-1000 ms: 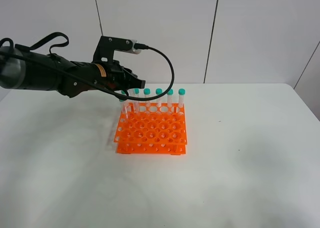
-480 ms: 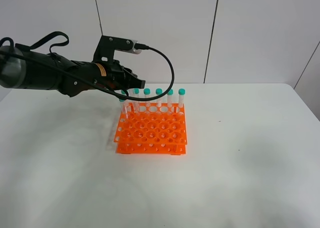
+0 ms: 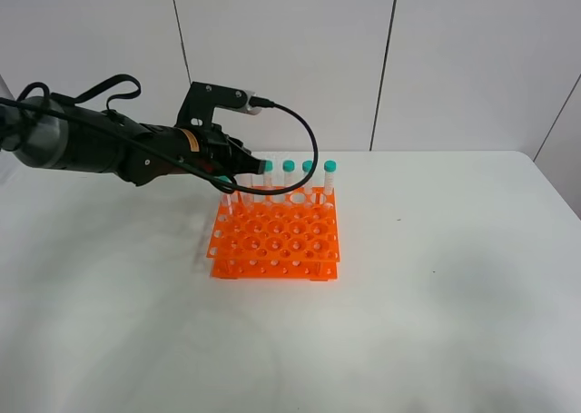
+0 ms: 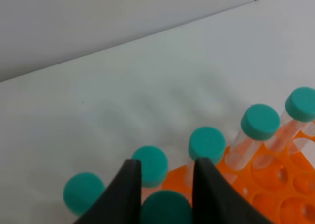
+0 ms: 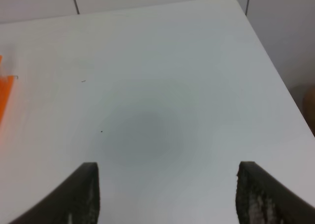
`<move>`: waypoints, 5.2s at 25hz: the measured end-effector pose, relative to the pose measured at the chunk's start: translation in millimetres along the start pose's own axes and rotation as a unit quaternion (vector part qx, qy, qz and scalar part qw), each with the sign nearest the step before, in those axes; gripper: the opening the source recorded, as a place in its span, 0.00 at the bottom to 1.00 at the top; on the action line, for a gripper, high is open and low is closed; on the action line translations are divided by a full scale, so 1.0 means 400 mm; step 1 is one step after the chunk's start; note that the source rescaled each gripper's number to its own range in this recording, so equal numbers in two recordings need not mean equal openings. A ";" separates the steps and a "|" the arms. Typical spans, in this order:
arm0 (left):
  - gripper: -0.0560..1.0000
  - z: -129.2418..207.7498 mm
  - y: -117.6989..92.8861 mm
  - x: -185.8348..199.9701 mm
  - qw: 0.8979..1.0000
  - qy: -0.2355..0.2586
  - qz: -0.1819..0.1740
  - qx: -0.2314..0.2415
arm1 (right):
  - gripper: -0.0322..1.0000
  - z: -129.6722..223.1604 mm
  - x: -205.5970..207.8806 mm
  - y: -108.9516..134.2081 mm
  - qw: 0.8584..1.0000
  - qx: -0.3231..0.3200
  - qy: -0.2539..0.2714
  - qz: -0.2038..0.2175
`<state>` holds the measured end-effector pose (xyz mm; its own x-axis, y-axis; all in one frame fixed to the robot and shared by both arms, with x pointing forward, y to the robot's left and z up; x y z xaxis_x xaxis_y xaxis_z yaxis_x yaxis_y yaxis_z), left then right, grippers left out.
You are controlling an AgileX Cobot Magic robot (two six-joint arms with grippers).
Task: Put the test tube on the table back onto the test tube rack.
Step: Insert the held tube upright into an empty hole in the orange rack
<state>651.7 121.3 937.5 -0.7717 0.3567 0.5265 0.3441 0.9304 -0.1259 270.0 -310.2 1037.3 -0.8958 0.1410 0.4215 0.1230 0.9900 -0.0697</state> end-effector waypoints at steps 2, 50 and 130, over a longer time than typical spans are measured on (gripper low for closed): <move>0.06 0.009 0.001 -0.007 1.000 0.005 -0.001 0.000 | 0.65 0.000 0.000 0.000 1.000 0.000 0.000 0.000; 0.06 0.050 0.003 -0.038 0.999 0.025 0.004 -0.037 | 0.65 0.000 0.000 0.000 1.000 0.000 0.000 0.000; 0.05 0.081 -0.002 -0.048 0.999 0.003 0.021 0.028 | 0.65 0.000 0.000 0.001 1.000 -0.001 0.000 -0.001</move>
<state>648.8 116.4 900.2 -0.7541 0.3956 0.5242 0.3454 0.9178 -0.1957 270.1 -309.9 1037.2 -0.8961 0.1385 0.4216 0.1214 0.9903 -0.0673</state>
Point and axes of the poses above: a point on each arm's last joint axis where the gripper is mounted, x pointing back along that axis away from the gripper, y along the wrist's bending axis when the last joint is at zero, z = x × y, the point moved 4 cm from there along -x, pointing out along that axis toward the gripper, and after that the axes turned 7 degrees about x, right-handed, at the moved point
